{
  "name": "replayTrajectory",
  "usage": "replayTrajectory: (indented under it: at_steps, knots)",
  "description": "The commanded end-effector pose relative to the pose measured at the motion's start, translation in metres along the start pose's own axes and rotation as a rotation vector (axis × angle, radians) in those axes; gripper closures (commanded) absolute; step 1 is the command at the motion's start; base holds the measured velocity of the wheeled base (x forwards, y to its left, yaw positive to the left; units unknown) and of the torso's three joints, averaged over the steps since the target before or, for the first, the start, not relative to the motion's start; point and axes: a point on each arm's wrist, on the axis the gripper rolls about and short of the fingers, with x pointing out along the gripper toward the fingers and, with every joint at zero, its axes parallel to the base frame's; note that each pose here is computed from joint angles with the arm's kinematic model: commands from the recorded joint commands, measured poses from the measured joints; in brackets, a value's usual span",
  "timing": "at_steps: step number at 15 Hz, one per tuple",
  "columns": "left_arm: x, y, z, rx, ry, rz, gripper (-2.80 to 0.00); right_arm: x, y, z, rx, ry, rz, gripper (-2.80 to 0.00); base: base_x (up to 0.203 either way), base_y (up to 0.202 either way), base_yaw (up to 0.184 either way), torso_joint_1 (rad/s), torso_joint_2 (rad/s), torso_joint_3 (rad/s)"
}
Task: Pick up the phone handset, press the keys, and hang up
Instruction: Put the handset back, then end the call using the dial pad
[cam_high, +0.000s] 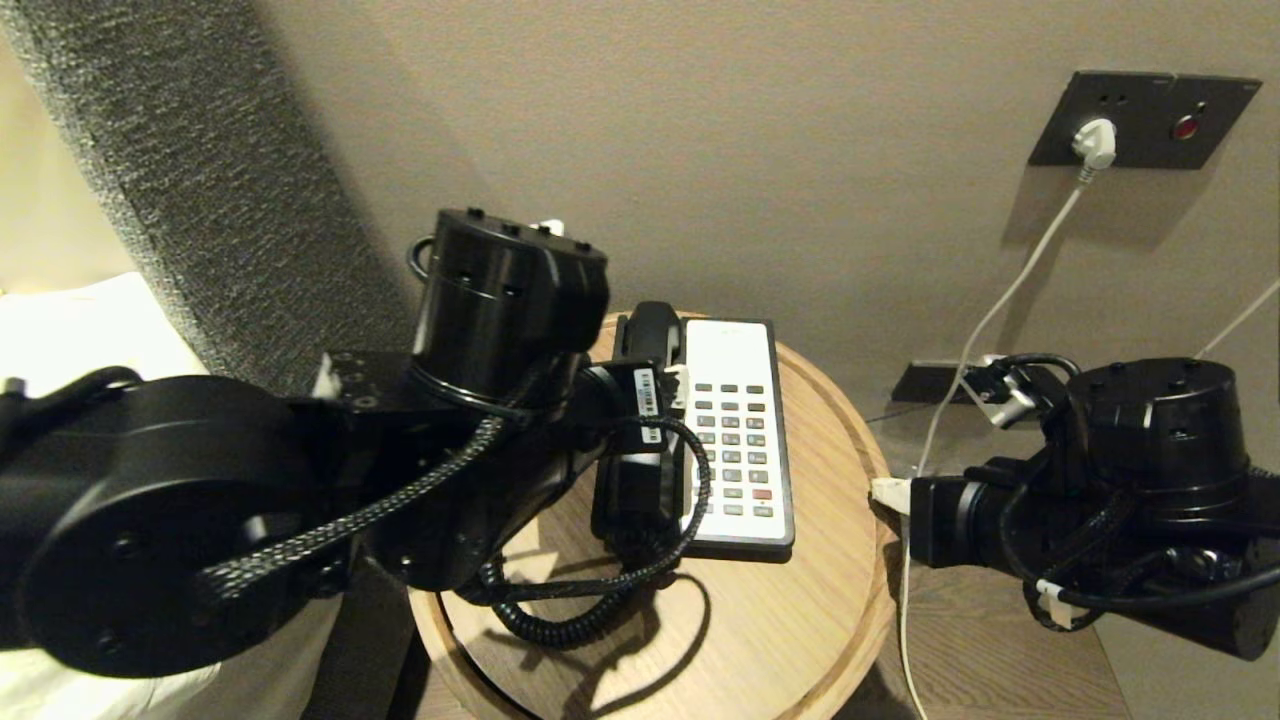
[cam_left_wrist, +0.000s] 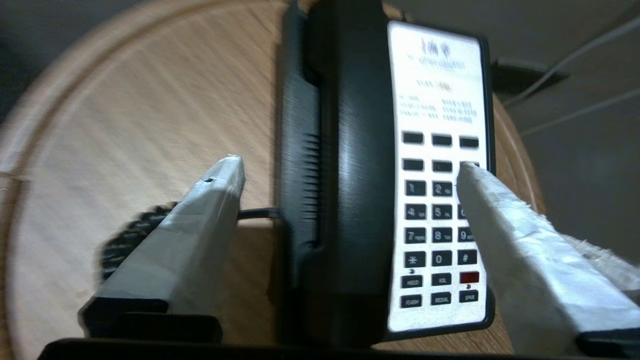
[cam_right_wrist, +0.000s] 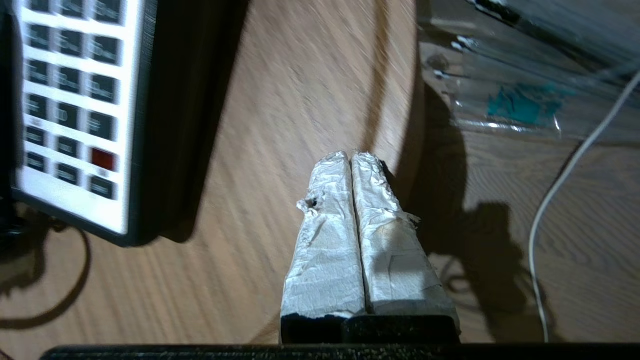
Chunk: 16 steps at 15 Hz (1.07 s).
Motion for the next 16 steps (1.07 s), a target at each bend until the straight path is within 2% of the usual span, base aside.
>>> replayTrajectory:
  at_steps: [1, 3, 5, 7, 9, 12, 16]
  knots:
    - [-0.036, 0.025, 0.022, -0.056, -0.074, -0.004, 0.0, -0.002, 0.007, 0.006, -0.003, -0.026, 0.023, 0.0, 0.0, 0.0, 0.0, 0.0, 0.0, 0.0]
    - [-0.057, 0.047, 0.024, -0.075, -0.09, -0.003, 0.0, -0.006, 0.016, 0.01, -0.014, -0.046, 0.059, 0.0, 0.0, 0.0, 0.0, 0.0, 0.0, 0.0]
    - [-0.092, 0.071, 0.027, -0.108, -0.13, -0.032, 0.0, -0.017, 0.036, 0.019, -0.034, -0.089, 0.139, 0.0, 0.0, 0.0, 0.0, 0.0, 0.0, 0.0]
    - [-0.117, 0.101, 0.019, -0.131, -0.158, -0.007, 0.0, -0.021, 0.045, 0.026, -0.036, -0.118, 0.175, 0.0, 0.0, 0.0, 0.0, 0.0, 0.0, 0.0]
    - [-0.136, 0.124, 0.01, -0.155, -0.188, 0.019, 0.0, -0.022, 0.049, 0.023, -0.041, -0.107, 0.201, 0.0, 0.0, 0.0, 0.0, 0.0, 0.0, 0.0]
    - [-0.148, 0.136, 0.005, -0.197, -0.208, 0.015, 0.0, -0.02, 0.052, 0.017, -0.052, -0.083, 0.211, 0.0, 0.0, 0.0, 0.0, 0.0, 0.0, 0.0]
    - [-0.155, 0.139, 0.001, -0.206, -0.221, 0.011, 0.0, 0.002, 0.059, 0.008, -0.067, -0.024, 0.215, 0.0, 0.0, 0.0, 0.0, 0.0, 0.0, 0.0]
